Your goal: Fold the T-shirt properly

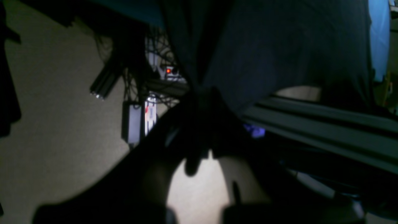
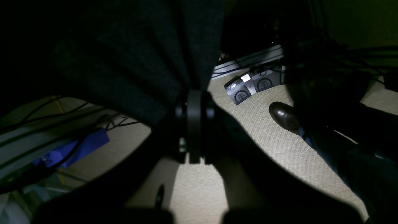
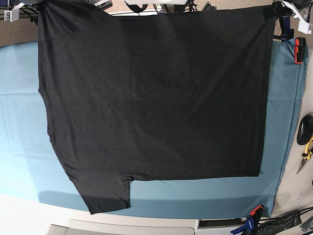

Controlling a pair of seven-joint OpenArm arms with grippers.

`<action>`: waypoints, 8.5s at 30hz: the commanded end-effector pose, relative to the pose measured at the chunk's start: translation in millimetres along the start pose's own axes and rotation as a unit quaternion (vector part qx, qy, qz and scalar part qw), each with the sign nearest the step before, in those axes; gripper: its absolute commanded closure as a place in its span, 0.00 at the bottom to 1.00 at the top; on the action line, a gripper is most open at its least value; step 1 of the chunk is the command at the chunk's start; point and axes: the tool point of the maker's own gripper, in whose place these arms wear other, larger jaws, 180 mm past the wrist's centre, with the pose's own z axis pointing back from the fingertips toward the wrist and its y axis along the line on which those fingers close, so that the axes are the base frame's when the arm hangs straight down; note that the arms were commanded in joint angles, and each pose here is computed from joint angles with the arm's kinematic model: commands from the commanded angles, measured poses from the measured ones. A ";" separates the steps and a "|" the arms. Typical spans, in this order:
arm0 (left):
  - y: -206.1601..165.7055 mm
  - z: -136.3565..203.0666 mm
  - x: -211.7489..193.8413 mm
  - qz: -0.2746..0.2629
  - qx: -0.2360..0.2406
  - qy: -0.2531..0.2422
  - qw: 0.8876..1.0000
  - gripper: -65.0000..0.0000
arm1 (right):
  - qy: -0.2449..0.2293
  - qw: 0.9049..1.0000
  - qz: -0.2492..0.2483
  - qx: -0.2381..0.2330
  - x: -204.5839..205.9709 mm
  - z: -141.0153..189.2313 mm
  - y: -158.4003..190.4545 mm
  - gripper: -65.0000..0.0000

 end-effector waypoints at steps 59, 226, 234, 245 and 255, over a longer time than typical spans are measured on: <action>8.5 -79.1 169.6 -0.184 0.114 -0.135 0.967 1.00 | -0.258 0.963 0.065 0.034 253.8 -178.5 117.4 1.00; 48.9 -42.0 52.9 -0.009 0.046 0.020 0.999 1.00 | -0.141 0.975 -0.138 0.103 124.4 -100.3 -58.1 1.00; 44.3 -42.2 52.3 -0.033 0.032 0.022 0.999 0.54 | -0.156 0.975 -0.117 0.109 129.1 -98.1 -55.6 0.69; 37.2 -41.9 55.9 -0.070 0.039 0.034 0.996 0.54 | -0.195 0.967 -0.129 0.102 142.0 -86.3 -65.1 0.62; 16.1 -11.6 116.8 -0.184 0.102 -0.039 0.977 0.54 | -0.259 0.962 -0.049 0.079 186.9 -42.5 -54.0 0.62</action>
